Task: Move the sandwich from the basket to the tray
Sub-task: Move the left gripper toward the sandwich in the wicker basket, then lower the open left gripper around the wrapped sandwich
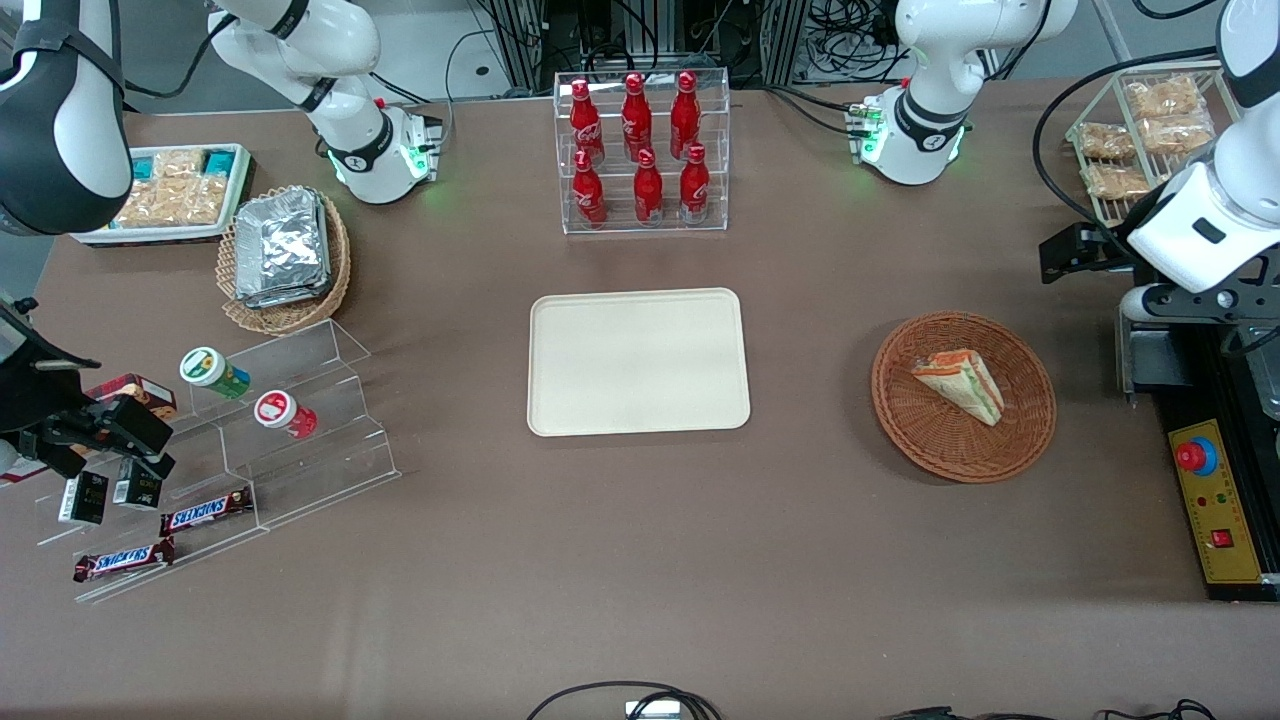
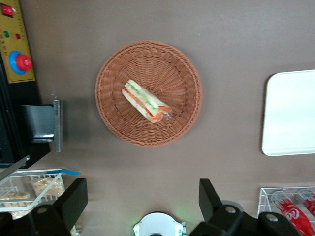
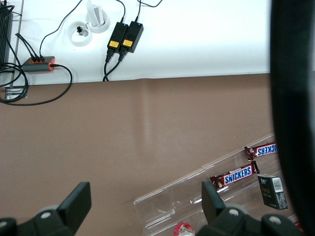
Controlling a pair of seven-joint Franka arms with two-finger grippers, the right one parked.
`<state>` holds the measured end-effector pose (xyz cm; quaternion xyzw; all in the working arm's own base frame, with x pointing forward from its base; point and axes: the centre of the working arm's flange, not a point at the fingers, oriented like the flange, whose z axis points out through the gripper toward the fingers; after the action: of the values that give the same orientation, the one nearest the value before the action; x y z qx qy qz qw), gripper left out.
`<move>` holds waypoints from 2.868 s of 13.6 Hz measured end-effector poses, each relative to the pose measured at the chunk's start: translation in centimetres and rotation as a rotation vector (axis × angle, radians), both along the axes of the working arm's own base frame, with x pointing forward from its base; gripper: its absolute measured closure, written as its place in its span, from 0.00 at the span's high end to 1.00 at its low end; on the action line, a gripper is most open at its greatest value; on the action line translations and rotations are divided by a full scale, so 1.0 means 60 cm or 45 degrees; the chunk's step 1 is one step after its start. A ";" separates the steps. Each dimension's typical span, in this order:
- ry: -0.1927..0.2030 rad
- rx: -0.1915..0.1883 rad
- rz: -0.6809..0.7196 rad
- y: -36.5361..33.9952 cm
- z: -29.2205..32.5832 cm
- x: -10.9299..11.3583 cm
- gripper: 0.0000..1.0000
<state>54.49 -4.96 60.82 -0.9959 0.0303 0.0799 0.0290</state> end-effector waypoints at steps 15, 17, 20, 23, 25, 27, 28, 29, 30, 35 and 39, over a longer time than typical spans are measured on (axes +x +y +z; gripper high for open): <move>-0.090 0.058 0.448 0.063 -0.395 -0.038 1.00; -0.095 0.066 0.528 0.062 -0.422 -0.048 1.00; -0.116 0.069 0.621 0.056 -0.458 -0.055 1.00; -0.137 0.068 0.728 0.053 -0.508 -0.062 1.00; -0.135 0.068 0.776 0.050 -0.538 -0.060 1.00; -0.129 0.068 0.795 0.048 -0.560 -0.058 1.00; -0.129 0.066 0.798 0.048 -0.568 -0.058 1.00; -0.134 0.063 0.803 0.047 -0.575 -0.059 1.00; -0.138 0.061 0.813 0.047 -0.585 -0.062 1.00; -0.116 0.065 0.837 0.046 -0.622 -0.071 0.99; -0.112 0.067 0.853 0.046 -0.632 -0.071 0.59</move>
<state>50.22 -2.19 22.93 -0.9519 -0.3021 0.0426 0.0280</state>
